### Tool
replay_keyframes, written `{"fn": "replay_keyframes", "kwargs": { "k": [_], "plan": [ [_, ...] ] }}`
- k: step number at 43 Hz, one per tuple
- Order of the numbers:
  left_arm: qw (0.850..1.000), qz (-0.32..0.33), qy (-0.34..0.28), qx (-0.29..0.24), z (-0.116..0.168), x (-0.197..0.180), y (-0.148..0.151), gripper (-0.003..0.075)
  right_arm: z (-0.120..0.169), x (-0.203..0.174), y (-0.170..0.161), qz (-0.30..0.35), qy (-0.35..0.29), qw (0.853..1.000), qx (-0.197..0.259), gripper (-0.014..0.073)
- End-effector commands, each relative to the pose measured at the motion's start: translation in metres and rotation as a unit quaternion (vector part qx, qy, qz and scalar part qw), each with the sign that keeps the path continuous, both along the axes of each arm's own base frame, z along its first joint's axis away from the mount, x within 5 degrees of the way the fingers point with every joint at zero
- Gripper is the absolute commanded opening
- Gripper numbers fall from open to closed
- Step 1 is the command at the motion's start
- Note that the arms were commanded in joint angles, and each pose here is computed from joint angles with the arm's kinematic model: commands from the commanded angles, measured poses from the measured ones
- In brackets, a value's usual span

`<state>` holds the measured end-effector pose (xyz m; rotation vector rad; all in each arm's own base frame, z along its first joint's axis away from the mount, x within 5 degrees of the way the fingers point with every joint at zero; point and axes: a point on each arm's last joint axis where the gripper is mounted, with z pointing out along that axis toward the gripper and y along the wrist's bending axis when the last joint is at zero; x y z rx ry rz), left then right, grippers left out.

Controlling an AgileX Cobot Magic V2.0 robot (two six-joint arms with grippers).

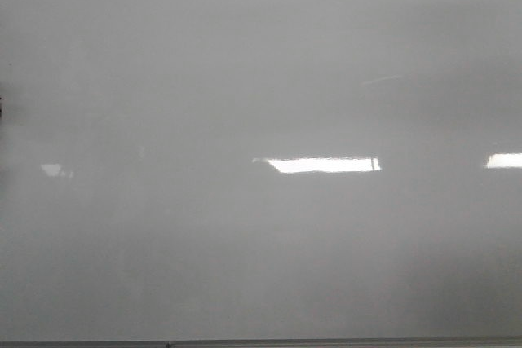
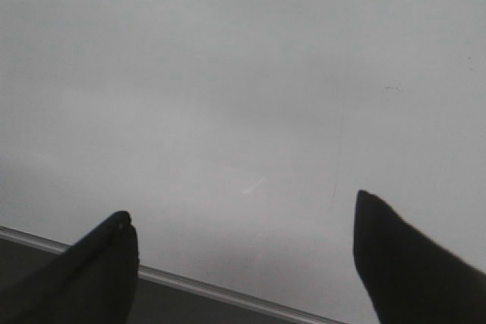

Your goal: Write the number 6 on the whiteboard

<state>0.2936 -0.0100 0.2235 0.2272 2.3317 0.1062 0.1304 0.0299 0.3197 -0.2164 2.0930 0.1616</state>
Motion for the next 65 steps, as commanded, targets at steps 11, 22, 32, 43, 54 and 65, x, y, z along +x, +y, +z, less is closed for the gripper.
{"fn": "replay_keyframes", "kwargs": {
  "k": [11,22,32,43,54,65],
  "plan": [
    [0.999,-0.001,-0.047,-0.009,0.015,0.009,0.0,0.0321,0.016,0.003,0.001,0.0,-0.05,0.999,0.009,0.0601],
    [0.999,0.002,-0.037,-0.006,0.015,0.006,0.0,0.0146,0.016,0.003,0.001,0.0,-0.05,0.999,0.009,0.0601],
    [0.999,0.011,-0.036,-0.001,0.035,-0.007,0.003,0.0069,0.018,0.004,0.001,0.0,-0.058,0.998,0.01,0.0601],
    [0.998,0.023,0.041,0.03,0.08,-0.04,0.005,0.0015,0.032,0.003,0.001,0.0,-0.07,0.997,0.013,0.0601],
    [0.976,-0.154,0.149,0.038,0.11,-0.08,-0.034,-0.0003,0.049,0.004,0.002,0.01,0.012,1.0,-0.011,0.0601],
    [0.918,-0.362,0.156,0.032,0.111,-0.101,-0.091,-0.0003,0.049,0.016,0.015,0.099,0.097,0.989,-0.056,0.0601]
  ]
}}
